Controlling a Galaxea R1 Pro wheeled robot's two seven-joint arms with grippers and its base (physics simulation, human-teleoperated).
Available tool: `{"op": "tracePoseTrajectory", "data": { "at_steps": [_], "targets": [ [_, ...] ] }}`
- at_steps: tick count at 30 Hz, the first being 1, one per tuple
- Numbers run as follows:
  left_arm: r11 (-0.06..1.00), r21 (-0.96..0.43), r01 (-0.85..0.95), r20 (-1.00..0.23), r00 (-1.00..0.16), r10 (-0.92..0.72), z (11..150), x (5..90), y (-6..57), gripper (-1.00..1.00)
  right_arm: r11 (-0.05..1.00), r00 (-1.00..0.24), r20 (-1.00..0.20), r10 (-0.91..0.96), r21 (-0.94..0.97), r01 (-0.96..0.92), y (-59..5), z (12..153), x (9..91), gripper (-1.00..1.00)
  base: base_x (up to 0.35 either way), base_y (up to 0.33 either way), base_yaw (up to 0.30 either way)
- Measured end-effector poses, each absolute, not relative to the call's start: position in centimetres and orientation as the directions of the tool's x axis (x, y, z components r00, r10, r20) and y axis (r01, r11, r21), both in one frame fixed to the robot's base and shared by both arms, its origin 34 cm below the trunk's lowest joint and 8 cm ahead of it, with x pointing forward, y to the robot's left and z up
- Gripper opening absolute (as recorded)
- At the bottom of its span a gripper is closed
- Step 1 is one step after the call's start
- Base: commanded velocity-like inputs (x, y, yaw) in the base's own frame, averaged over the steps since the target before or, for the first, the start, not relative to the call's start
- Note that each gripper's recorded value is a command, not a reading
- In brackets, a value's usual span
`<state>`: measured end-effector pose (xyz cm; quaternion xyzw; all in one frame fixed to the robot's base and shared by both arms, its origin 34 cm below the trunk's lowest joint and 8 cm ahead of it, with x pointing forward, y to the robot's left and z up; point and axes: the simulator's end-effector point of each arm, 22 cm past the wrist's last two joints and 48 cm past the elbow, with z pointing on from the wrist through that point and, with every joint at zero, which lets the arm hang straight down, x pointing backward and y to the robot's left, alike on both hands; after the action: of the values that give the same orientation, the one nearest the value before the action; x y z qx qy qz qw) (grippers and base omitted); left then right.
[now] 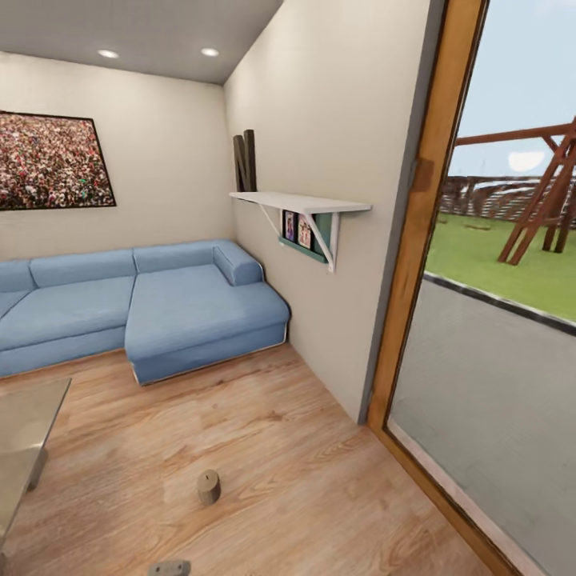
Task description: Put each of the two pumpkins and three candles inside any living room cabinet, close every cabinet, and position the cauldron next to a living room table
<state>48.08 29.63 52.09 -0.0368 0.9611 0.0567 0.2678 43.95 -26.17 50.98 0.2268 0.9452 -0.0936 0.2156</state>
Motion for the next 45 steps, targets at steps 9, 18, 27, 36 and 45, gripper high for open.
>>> {"op": "tracePoseTrajectory", "data": {
  "at_steps": [9,18,27,36,45],
  "targets": [
    [0.991,0.089,-0.101,-0.519,-0.854,-0.040,52.09,48.08,29.63,1.00,0.880,-0.805,-0.449,0.388,-0.079,0.469,-26.15,50.96,43.90,1.00,0.000,0.000,0.287],
    [0.991,0.090,-0.101,-0.519,-0.854,-0.040,52.09,48.08,29.64,1.00,0.880,-0.805,-0.449,0.388,-0.079,0.469,-26.15,50.97,43.92,1.00,0.000,0.000,0.287],
    [0.991,0.090,-0.102,-0.519,-0.854,-0.040,52.10,48.08,29.66,1.00,0.880,-0.804,-0.450,0.388,-0.079,0.469,-26.15,50.97,43.93,1.00,0.085,0.017,0.287],
    [0.990,0.089,-0.106,-0.545,-0.838,-0.041,52.32,48.35,29.75,1.00,0.880,-0.804,-0.450,0.388,-0.079,0.469,-26.15,50.97,43.94,1.00,0.198,0.060,0.287],
    [0.990,0.091,-0.105,-0.538,-0.842,-0.040,51.97,47.86,29.73,1.00,0.880,-0.807,-0.445,0.388,-0.081,0.468,-26.15,50.79,43.78,1.00,0.113,0.027,0.248]
  ]
}}
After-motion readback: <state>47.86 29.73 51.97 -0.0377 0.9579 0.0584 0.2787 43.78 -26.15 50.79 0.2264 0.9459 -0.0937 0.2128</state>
